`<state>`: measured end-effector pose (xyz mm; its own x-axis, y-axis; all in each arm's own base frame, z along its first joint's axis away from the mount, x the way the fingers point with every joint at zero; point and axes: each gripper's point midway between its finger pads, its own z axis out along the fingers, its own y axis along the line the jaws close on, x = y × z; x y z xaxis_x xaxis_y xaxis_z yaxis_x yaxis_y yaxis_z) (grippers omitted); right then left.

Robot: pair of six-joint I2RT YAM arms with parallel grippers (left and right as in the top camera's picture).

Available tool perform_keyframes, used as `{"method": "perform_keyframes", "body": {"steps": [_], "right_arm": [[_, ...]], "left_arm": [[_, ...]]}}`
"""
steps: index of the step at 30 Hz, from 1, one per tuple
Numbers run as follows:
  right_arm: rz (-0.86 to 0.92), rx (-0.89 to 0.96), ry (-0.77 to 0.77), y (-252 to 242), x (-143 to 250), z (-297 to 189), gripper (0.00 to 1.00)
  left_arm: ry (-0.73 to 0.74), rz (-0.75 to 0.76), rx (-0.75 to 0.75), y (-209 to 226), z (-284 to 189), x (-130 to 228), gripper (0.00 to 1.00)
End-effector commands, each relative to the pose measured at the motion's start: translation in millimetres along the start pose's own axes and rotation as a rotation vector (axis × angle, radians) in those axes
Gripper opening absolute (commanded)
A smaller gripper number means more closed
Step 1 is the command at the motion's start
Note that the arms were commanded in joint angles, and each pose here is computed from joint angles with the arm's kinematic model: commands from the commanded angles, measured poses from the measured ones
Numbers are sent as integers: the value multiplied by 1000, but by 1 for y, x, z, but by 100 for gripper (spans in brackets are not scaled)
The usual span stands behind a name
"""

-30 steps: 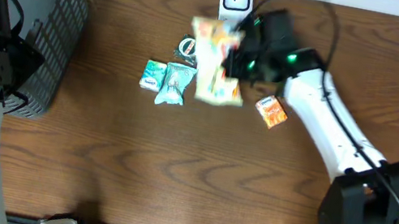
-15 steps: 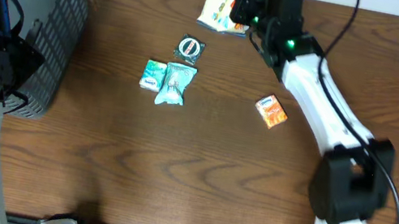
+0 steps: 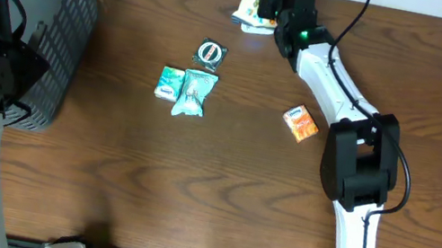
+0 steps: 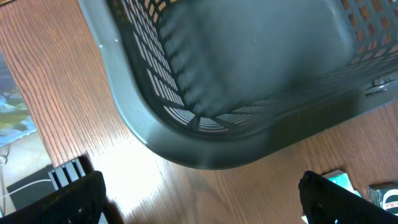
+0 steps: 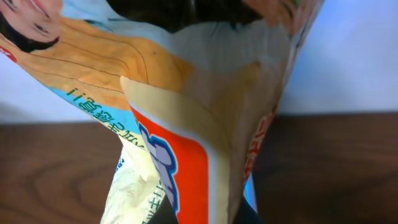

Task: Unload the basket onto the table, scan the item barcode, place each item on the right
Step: 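Carry the yellow bag to the right table edge and release it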

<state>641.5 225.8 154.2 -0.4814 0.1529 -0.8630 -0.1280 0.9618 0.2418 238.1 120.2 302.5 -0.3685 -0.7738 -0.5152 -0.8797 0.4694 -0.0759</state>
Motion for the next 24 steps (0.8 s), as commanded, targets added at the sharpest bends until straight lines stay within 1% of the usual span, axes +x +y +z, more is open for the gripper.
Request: {"method": "perform_keyframes", "body": {"steps": [1, 3, 6, 9, 11, 13, 15, 20, 22, 24], "right_arm": [[3, 38, -104, -16, -60, -22, 1], [13, 61, -118, -30, -79, -34, 1], [-40, 120, -118, -64, -104, -58, 1], [-95, 232, -58, -118, -113, -83, 1], [-74, 350, 16, -167, -105, -100, 1], [-37, 455, 121, -222, -86, -117, 1], [2, 525, 208, -266, -67, -133, 1], [130, 684, 346, -370, -28, -177, 1], [168, 722, 375, -395, -18, -192, 1], [209, 751, 404, -417, -7, -206, 4]], "left_arm": [[-9, -14, -7, 4, -1, -1, 97], [-9, -14, -8, 4, -1, -1, 98], [-9, -14, -8, 4, -1, -1, 98], [-9, -14, -8, 4, -1, -1, 98], [-9, -14, -8, 4, -1, -1, 98], [-9, -14, -8, 4, -1, -1, 97], [-9, -14, -8, 4, -1, -1, 98], [-9, -14, -8, 4, -1, -1, 97], [-9, -14, -8, 4, -1, -1, 97], [-9, -14, -8, 4, -1, -1, 98]]}}
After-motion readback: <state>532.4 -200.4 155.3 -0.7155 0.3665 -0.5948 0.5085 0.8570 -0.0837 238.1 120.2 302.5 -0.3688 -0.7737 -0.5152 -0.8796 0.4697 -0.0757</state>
